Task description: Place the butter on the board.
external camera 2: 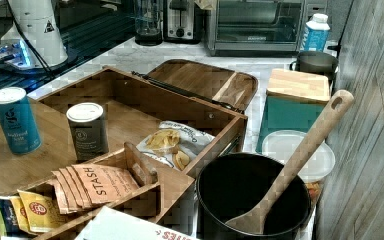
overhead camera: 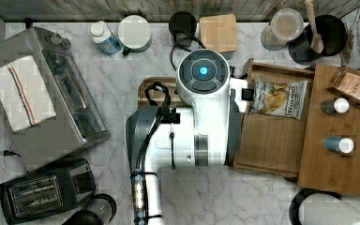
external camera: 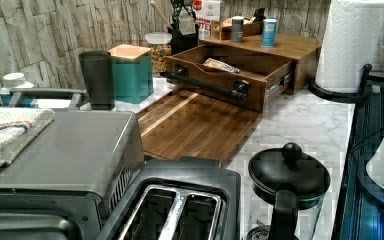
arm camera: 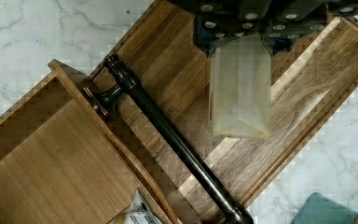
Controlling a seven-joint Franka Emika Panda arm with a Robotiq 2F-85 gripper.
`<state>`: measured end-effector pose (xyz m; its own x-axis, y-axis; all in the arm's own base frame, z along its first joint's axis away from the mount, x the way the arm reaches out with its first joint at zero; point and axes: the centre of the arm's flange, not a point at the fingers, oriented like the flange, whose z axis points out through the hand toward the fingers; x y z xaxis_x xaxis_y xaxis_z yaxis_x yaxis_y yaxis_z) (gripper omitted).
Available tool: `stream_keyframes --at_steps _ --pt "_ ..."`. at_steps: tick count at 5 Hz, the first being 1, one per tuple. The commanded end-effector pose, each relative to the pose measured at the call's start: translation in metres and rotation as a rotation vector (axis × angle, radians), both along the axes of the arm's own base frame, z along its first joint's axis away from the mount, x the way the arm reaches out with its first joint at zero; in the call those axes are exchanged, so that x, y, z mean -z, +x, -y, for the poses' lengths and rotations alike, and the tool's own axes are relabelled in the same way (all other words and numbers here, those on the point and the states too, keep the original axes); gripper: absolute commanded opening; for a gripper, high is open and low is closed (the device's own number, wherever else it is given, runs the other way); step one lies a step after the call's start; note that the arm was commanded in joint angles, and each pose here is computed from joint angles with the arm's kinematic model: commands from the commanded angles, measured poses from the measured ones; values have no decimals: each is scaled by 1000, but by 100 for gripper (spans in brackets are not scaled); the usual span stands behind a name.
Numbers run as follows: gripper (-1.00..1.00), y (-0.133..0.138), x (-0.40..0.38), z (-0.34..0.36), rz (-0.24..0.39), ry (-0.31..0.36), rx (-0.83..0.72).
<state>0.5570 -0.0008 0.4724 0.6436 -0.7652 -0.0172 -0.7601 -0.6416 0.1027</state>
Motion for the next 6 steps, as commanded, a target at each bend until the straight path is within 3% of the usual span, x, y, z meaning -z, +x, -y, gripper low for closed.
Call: stream_keyframes --at_steps 1,3,5,6 --pt "-100 0 1 0 -2 0 0" --pt "-100 -34 32 -39 102 102 -22" --pt "-100 -55 60 -103 64 80 -12" --pt "-100 -83 83 -111 103 74 -64"
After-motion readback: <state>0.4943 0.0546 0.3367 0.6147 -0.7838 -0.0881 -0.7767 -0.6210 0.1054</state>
